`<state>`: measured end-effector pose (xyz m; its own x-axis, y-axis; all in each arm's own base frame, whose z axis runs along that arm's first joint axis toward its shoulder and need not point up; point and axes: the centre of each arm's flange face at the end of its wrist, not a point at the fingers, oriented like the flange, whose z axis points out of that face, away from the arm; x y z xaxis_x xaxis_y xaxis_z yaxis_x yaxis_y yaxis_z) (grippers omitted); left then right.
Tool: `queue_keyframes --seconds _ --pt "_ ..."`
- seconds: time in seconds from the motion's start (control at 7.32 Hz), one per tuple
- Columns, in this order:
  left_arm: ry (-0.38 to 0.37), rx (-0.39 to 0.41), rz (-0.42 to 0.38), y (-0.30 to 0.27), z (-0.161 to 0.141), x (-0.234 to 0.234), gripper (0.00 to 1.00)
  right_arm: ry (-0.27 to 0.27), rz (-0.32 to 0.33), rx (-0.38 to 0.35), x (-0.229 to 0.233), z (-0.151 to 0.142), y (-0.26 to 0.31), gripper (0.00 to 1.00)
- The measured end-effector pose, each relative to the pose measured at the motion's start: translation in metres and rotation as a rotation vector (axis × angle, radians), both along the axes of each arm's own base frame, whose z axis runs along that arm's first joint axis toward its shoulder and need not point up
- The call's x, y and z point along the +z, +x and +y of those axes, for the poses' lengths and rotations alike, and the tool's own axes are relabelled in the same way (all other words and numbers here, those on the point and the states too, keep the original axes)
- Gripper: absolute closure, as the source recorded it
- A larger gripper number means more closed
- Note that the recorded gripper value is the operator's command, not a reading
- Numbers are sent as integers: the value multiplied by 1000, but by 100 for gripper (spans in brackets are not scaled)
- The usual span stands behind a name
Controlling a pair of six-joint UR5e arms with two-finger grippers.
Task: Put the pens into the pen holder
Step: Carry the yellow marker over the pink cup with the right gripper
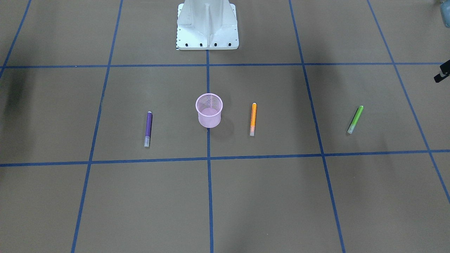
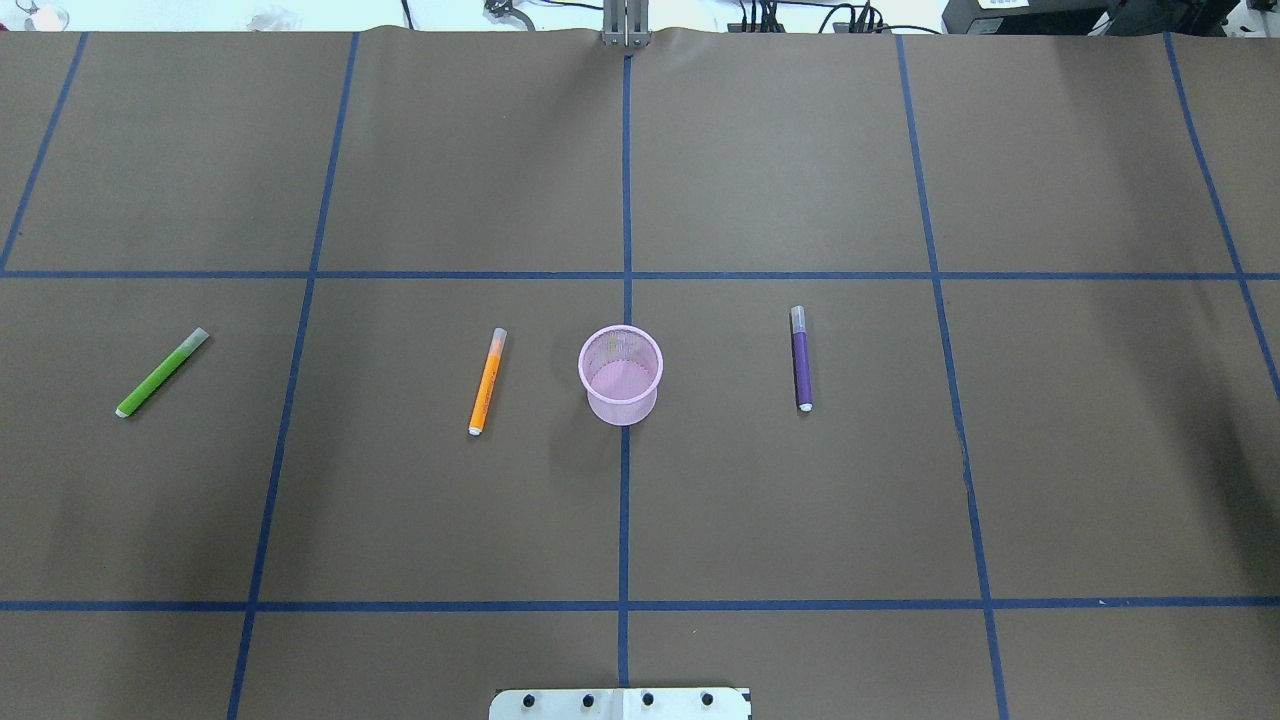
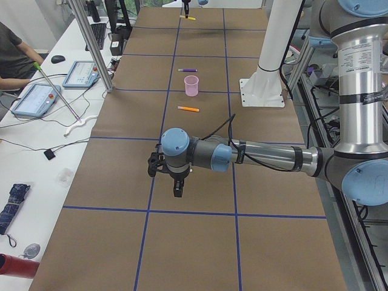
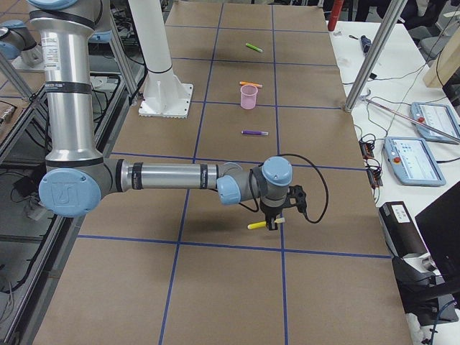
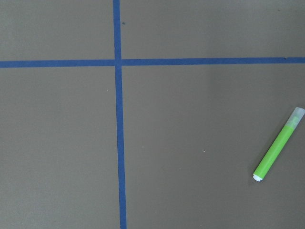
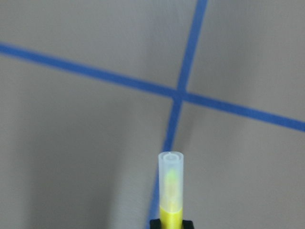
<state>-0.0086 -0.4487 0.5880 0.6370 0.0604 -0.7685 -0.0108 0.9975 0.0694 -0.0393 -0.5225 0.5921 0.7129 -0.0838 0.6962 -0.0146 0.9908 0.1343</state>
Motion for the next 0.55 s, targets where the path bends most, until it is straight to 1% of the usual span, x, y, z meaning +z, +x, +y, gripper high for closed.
queue_keyframes --seconds 0.14,0.27,0.41,0.55 --pt "19 0 3 0 -2 -6 0 21 -42 50 -58 0 -22 100" --pt "55 0 7 1 -4 -12 1 55 -87 99 -121 4 -56 100" --pt "104 0 12 1 -7 -17 0 96 -132 154 -171 10 -97 100" --pt "149 2 18 2 -9 -22 0 114 -190 220 -209 22 -143 100"
